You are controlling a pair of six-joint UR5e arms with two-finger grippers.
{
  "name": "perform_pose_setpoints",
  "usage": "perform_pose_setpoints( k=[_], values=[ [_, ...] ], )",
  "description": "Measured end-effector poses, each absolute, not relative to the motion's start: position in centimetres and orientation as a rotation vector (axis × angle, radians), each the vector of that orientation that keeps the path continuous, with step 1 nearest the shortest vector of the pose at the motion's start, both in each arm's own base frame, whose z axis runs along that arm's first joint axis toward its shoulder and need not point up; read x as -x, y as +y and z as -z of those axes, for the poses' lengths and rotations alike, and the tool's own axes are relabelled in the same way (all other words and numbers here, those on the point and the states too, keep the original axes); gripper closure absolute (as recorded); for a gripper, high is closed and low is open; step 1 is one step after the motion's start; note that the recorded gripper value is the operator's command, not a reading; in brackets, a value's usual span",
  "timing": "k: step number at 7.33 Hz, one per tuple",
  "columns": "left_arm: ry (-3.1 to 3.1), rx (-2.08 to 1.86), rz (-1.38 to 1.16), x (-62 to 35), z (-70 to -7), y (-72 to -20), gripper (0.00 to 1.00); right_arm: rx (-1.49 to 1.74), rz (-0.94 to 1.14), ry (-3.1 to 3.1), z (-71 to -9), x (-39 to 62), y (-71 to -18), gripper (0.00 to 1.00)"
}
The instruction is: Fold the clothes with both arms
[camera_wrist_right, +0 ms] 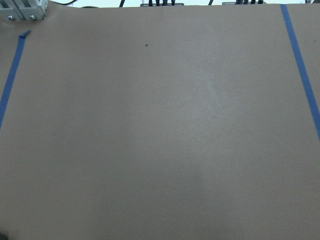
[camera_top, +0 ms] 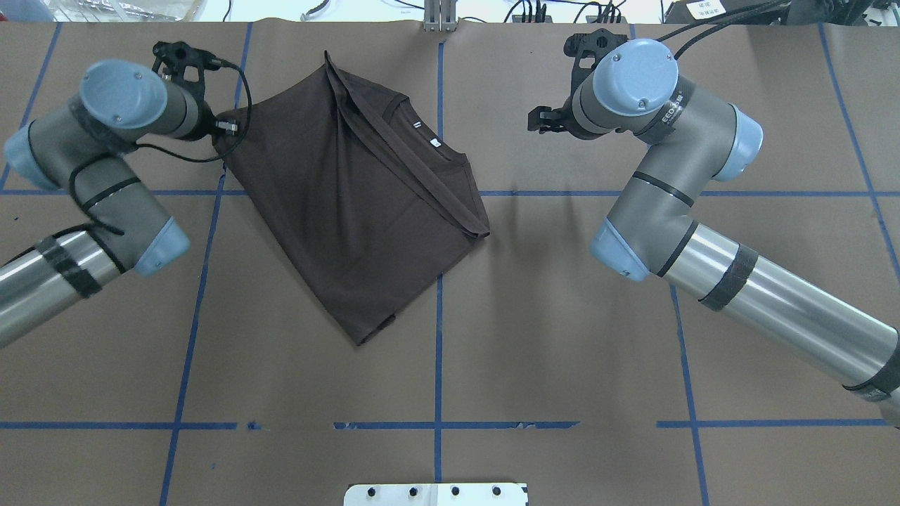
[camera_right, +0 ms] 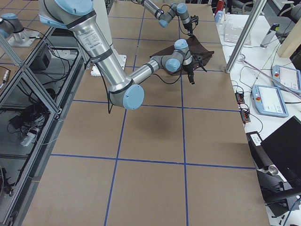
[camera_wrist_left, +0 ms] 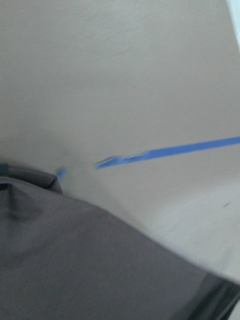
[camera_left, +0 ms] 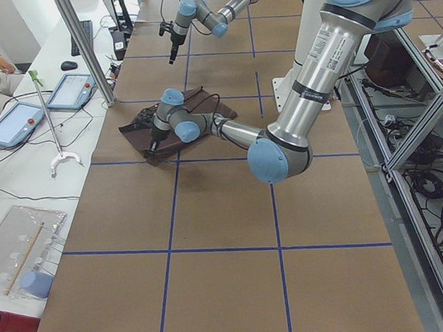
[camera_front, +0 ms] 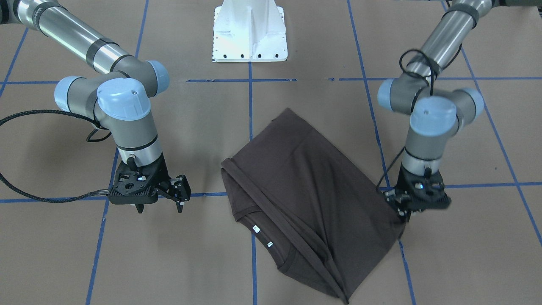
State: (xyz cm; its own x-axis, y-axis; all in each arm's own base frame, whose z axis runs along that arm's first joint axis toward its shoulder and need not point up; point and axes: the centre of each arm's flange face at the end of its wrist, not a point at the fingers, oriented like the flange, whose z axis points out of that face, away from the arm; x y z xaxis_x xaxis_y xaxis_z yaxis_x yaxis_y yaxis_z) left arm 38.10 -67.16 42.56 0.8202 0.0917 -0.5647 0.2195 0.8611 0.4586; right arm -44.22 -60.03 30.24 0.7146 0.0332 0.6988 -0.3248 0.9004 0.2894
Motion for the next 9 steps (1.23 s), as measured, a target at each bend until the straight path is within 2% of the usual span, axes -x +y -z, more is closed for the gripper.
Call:
perform_pose_setpoints(
  k=[1,2,5,7,9],
  values=[
    [0.605,-0.56,0.091,-38.8,-41.8,-70.5,1.0,-0.418,-0.203,-0.762,-29.9,43.9,-59.6,0.0],
    [0.61,-0.584,0.103,-39.7,-40.3,-73.0,0.01,-0.423,-0.2,-0.774,-29.6,43.6,-58.9,0.0],
    [0.667,-0.643,0.109,-37.7,-39.3,-72.8,0.0,-0.399,-0.241,-0.828,-27.1,45.8,-57.4,0.03],
    [0.754,-0.655,0.081,-34.8,-38.8,-69.3,0.0,-0.363,-0.317,-0.877,-22.4,50.3,-57.7,0.24],
    [0.81,-0.662,0.061,-32.3,-39.2,-65.0,0.0,-0.344,-0.382,-0.863,-18.6,56.7,-58.3,0.39]
  ],
)
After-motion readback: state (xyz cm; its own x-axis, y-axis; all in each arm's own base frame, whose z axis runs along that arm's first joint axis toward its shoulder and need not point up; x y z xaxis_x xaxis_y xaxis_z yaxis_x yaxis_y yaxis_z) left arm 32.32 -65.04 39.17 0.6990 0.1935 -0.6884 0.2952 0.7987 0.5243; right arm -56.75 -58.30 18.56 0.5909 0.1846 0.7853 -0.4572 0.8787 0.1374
